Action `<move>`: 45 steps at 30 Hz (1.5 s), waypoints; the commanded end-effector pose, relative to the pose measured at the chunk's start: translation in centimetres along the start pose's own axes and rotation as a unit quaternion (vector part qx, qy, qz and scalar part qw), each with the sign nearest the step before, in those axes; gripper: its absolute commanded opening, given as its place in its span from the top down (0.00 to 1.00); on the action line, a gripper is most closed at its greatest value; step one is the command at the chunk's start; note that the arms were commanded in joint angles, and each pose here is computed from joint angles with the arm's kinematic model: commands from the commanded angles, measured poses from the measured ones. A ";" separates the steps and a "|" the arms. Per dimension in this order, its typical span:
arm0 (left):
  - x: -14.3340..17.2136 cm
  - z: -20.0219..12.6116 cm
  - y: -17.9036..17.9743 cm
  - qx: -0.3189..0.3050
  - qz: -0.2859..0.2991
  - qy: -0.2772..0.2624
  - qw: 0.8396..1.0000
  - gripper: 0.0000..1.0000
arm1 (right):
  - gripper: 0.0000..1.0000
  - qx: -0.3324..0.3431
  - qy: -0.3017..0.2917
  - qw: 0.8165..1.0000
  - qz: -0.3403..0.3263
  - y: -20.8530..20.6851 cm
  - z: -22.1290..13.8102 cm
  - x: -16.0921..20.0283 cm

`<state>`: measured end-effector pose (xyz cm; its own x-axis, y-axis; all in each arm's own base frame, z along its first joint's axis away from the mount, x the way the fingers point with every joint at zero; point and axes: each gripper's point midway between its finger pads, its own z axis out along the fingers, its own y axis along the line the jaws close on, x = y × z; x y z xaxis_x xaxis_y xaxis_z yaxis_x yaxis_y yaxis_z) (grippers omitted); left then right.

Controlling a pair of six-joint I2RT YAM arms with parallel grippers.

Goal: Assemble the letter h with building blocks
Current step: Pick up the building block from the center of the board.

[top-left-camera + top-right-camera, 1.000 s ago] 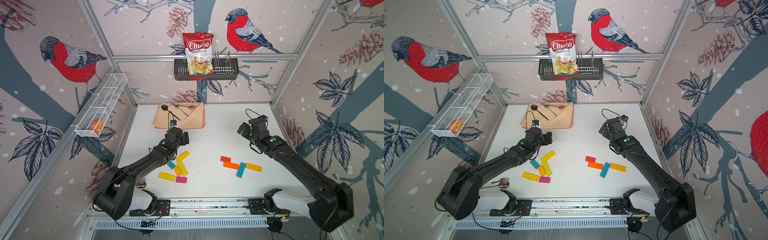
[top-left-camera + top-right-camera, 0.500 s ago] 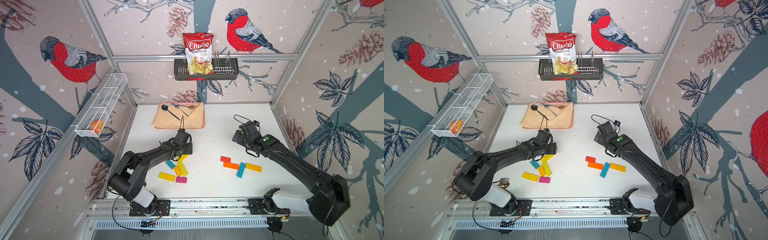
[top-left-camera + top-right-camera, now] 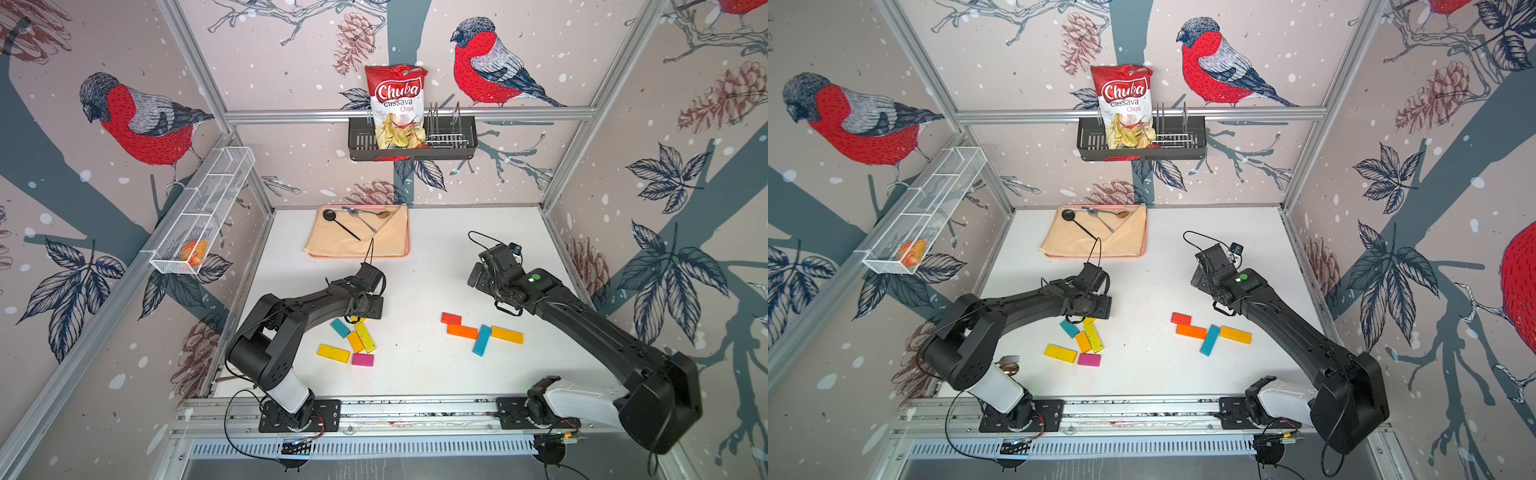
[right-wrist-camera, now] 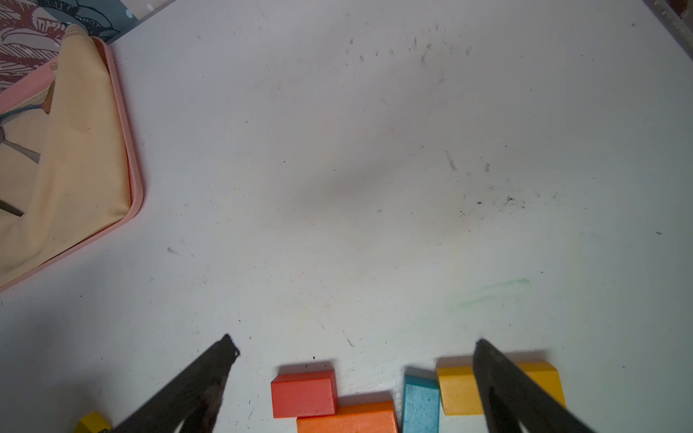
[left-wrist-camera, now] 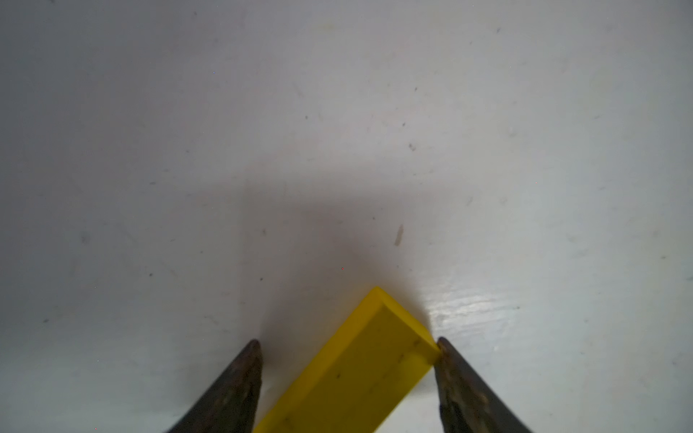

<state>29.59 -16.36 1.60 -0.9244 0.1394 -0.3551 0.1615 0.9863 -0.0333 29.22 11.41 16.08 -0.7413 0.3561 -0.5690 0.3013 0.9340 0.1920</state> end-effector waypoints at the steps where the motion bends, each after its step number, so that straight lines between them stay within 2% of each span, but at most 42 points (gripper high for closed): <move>1: 1.6 0.8 0.9 -0.023 0.011 0.036 0.999 0.36 | 0.00 0.013 -0.001 1.000 -0.002 -0.6 -0.2 0.1; 6: 1.8 1.2 1.5 -0.045 0.013 0.041 0.998 0.46 | 0.00 0.012 -0.001 1.000 0.001 -0.6 -0.3 0.0; 9: 1.6 1.2 1.7 -0.052 0.019 0.046 0.997 0.48 | 0.00 0.011 -0.001 1.000 0.003 -0.7 -0.4 0.0; 18: 0.9 -2.3 2.2 -0.055 0.033 0.029 0.997 0.33 | 0.00 0.010 0.000 1.000 0.008 -0.9 -0.7 0.2; 29: 2.0 -1.7 2.0 -0.043 0.028 0.056 0.997 0.32 | 0.00 0.007 -0.004 1.000 0.008 -1.2 -1.5 0.1; 36: 2.0 -0.4 3.0 -0.052 0.017 0.069 0.996 0.39 | 0.00 0.003 -0.005 1.000 0.013 -1.6 -1.7 0.4; 41: 1.6 0.0 3.8 -0.061 0.013 0.069 0.996 0.53 | 0.01 0.002 -0.003 1.000 0.015 -1.8 -1.5 0.7; 45: 1.2 0.2 4.1 -0.070 0.017 0.068 0.995 0.67 | 0.01 0.002 -0.002 1.000 0.015 -1.8 -1.4 0.8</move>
<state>29.81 -13.75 1.54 -0.9526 0.1464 -0.2667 0.1436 0.9892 0.0299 27.26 10.17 16.43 -0.7322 0.3813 -0.5643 0.3207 0.9240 0.2082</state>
